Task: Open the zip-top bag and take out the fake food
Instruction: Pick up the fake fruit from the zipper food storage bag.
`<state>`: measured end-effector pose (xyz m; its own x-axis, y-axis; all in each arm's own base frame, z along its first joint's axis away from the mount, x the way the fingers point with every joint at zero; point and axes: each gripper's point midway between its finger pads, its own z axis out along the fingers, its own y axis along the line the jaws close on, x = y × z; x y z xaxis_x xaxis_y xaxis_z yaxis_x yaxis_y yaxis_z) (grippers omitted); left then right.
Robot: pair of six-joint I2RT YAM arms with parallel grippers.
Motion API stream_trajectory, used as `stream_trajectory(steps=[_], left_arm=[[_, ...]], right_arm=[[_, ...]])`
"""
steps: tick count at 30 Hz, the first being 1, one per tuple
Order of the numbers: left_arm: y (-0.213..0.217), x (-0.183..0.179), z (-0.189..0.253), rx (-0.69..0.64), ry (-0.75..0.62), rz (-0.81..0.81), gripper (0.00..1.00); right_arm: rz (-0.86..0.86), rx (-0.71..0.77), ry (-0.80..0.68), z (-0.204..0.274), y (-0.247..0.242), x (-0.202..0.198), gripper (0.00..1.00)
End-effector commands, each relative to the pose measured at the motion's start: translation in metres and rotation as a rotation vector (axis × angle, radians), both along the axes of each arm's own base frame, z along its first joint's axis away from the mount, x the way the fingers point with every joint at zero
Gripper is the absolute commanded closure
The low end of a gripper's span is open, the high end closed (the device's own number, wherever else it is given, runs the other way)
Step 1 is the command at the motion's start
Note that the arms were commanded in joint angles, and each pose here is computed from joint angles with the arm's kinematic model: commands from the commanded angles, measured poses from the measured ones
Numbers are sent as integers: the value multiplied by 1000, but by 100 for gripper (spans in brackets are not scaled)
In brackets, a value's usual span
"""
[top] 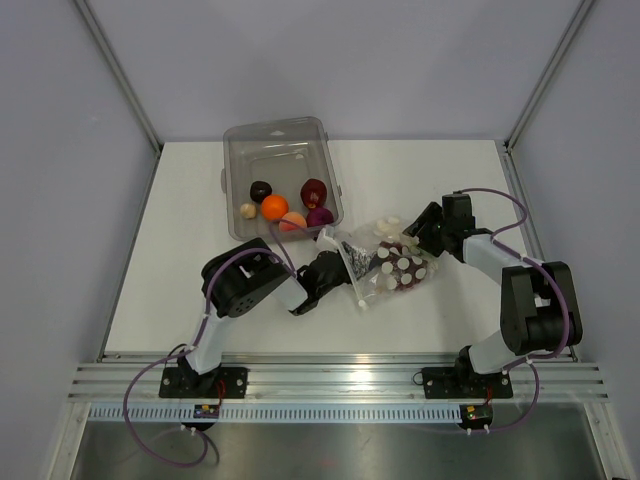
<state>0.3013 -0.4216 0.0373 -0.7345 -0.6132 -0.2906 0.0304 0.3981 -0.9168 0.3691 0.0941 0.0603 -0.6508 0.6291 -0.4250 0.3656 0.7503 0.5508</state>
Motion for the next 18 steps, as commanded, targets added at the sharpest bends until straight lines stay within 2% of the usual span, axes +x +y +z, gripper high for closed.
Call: stream_trajectory(steps=[1,5,9,10,18], left_arm=[[1,8,17,-18,-68,37,77],[2,10,20,-14,-74,47,80],[14,13,18,6,-54,102,93],[15,14,21,-1,-62,111,100],[18,14,31,28,-89,103,100]], right_arm=[[40,17,-46,15,9,8,37],[43,21,-48,16,10,8,37],[45,26,-47,16,11,7,37],[43,25,-47,16,11,7,37],[42,18,-54,22,10,5,37]])
